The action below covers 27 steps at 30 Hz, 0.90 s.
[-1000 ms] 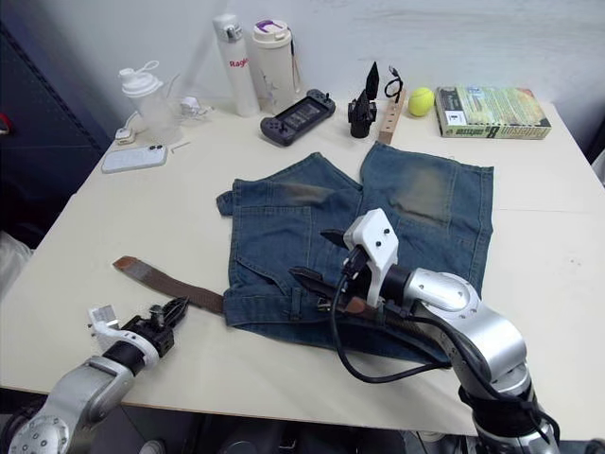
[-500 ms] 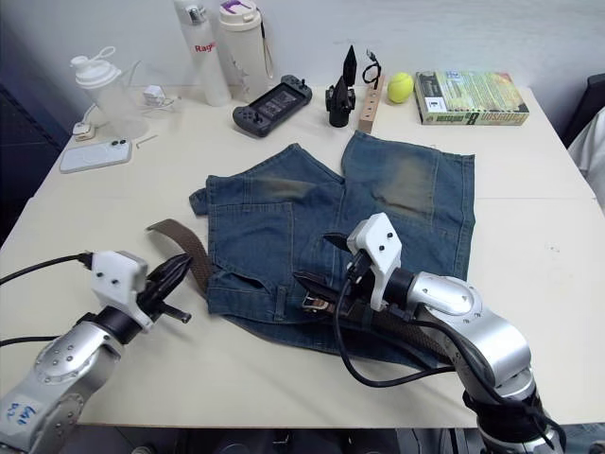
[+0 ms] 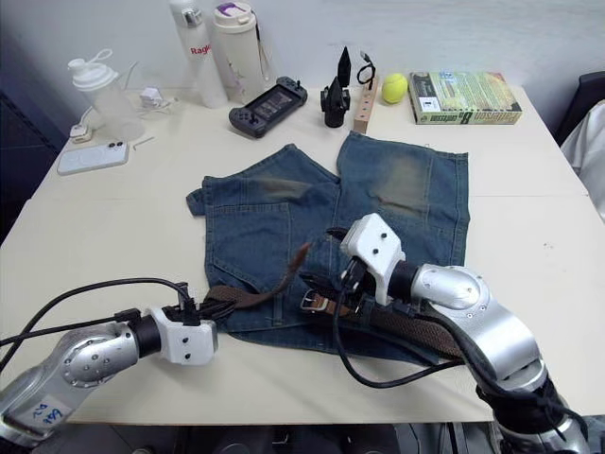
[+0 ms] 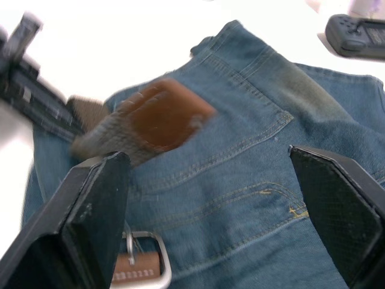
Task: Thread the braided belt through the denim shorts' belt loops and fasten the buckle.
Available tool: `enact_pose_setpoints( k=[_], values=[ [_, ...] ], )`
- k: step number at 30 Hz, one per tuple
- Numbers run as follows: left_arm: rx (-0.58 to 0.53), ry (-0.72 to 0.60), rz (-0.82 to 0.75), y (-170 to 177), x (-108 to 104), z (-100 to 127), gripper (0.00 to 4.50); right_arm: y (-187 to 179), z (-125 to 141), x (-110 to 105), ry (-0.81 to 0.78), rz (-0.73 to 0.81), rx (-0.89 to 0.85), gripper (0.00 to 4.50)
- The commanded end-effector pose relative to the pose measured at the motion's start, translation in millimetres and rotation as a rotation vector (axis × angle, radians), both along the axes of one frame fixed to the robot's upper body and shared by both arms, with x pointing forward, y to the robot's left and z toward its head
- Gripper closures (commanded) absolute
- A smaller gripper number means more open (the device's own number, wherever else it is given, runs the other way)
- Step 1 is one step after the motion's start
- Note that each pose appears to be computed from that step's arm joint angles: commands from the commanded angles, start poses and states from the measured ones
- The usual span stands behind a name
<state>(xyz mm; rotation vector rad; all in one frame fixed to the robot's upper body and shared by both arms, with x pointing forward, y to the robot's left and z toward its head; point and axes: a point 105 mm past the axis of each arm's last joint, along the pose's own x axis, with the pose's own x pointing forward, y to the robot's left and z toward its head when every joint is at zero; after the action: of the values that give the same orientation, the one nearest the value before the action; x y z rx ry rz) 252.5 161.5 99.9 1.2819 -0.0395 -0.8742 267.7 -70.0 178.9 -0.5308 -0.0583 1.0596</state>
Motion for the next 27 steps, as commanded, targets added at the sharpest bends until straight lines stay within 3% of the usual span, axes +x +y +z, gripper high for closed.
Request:
enact_pose_setpoints(
  k=[1, 5, 13, 22, 27],
  values=[
    [-0.005, 0.071, 0.093, 10.1, 1.8, -21.4, 4.47, 12.8, -7.7, -13.1, -0.167, 0.132, -0.156, 0.00],
    [-0.043, 0.073, 0.104, 3.9, -0.9, -21.9, 4.47, 13.9, -28.1, -19.0, -0.213, 0.179, -0.259, 0.00],
    [-0.113, 0.087, 0.179, 7.1, -3.6, -24.4, 4.47, 5.0, -38.8, -5.9, -0.281, 0.097, -0.344, 0.00],
    [-0.253, 0.103, 0.254, 9.6, -3.9, -19.9, 4.47, -0.1, -21.2, -22.9, -0.232, 0.037, -0.226, 0.00],
    [-0.275, 0.121, 0.241, 7.8, -6.8, -21.8, 4.47, -4.8, -18.8, -23.6, -0.222, 0.002, -0.227, 0.00]
  ],
)
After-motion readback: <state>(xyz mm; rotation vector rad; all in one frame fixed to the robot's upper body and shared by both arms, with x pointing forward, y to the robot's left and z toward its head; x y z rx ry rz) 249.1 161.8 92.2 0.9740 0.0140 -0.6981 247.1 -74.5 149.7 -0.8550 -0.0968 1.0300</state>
